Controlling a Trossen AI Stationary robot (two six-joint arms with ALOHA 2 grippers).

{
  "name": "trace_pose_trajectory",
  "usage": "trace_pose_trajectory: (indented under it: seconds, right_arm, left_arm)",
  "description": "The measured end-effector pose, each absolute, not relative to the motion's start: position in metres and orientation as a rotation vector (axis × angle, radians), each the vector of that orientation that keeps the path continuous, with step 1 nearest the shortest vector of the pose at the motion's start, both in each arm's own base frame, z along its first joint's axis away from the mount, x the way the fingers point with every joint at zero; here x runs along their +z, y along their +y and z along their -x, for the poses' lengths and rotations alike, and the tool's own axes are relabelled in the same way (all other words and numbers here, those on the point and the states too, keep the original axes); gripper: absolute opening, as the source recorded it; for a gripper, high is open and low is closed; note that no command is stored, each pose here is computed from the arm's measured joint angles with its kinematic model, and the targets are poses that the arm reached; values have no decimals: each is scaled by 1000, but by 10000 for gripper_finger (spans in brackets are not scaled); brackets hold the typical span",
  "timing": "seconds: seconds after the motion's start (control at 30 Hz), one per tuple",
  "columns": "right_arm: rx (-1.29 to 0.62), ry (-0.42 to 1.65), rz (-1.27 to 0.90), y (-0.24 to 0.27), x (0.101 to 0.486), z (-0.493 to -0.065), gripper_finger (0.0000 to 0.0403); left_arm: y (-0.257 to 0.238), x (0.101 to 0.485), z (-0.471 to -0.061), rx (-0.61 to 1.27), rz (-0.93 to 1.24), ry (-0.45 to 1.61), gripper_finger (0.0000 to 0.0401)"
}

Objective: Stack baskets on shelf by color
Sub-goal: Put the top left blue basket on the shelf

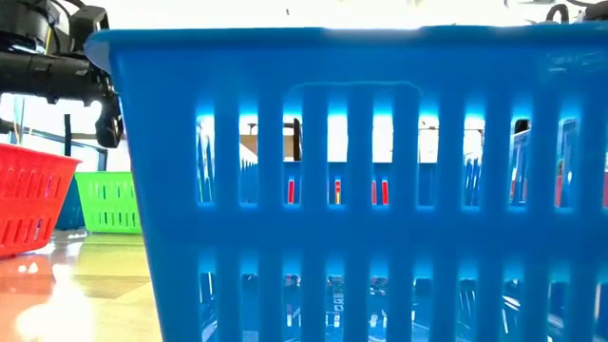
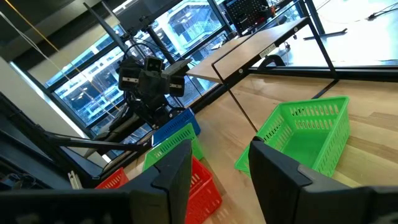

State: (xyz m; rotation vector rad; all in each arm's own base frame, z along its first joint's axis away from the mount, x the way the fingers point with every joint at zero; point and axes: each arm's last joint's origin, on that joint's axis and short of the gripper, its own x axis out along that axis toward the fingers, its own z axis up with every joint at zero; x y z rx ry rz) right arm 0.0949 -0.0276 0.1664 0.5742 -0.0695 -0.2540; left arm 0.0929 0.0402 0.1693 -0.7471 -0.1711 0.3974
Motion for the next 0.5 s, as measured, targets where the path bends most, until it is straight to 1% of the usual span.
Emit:
trace_pose_trajectory:
  seconds: [0.13, 0.27, 0.43, 0.5]
  right_arm:
    - [-254, -70, -574, -28, 166, -95, 145]
    - [-251, -78, -590, -28, 167, -95, 145]
    - [-248, -110, -765, -28, 168, -95, 145]
    - [-262, -119, -786, -28, 168, -95, 145]
  left_arm:
    - [39, 170, -93, 359, 743, -164, 62]
    - [38, 172, -94, 316, 796, -176, 62]
    - [36, 186, -92, 270, 810, -196, 62]
    - [36, 193, -90, 270, 808, -208, 62]
